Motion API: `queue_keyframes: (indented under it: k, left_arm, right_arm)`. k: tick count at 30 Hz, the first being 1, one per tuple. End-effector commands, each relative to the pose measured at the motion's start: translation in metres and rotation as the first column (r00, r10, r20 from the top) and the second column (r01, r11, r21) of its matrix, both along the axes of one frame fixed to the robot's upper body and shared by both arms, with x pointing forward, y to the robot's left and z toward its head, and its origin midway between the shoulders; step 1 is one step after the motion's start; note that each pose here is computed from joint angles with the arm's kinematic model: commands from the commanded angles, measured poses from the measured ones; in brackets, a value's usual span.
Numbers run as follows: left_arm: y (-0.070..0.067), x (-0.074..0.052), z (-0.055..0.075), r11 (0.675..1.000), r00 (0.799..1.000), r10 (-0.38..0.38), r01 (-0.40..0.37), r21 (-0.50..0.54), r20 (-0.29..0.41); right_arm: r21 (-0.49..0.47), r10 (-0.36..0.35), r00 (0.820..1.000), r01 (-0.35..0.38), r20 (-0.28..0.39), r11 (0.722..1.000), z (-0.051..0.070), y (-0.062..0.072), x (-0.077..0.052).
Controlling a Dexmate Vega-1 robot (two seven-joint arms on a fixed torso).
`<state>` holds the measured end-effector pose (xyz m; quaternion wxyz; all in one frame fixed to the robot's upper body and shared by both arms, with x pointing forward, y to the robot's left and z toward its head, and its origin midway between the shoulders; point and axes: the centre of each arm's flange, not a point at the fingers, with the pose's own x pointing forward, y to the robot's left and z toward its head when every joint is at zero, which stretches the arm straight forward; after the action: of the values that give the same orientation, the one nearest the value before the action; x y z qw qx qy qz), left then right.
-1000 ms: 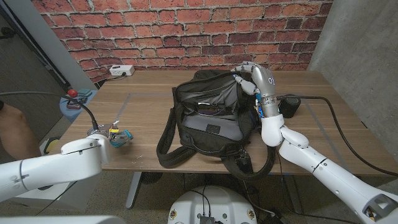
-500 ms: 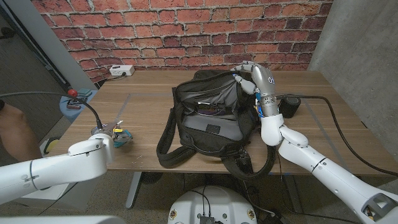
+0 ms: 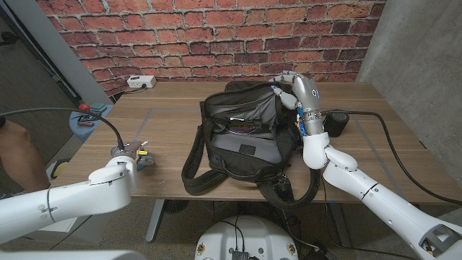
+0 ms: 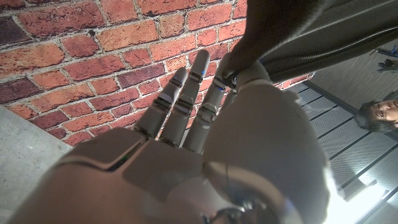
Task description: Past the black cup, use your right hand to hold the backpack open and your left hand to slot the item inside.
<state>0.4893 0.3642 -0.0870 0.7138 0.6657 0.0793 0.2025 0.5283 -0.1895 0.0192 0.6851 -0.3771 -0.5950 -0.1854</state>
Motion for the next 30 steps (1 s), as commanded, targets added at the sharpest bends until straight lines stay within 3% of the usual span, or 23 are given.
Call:
queue_keyframes:
  k: [1,30]
  left_arm:
    - [-0.0009,-0.0025,0.0004,1.000,0.999,0.017,-0.017,0.016,0.031]
    - [-0.0006,-0.0032,0.0051,0.998,0.996,0.036,-0.040,0.045,0.078]
  right_arm:
    - [0.008,-0.001,1.000,0.001,-0.002,1.000,0.0007,0.0004,0.0029]
    - [0.021,0.014,1.000,-0.013,-0.009,1.000,-0.0004,0.0033,0.0066]
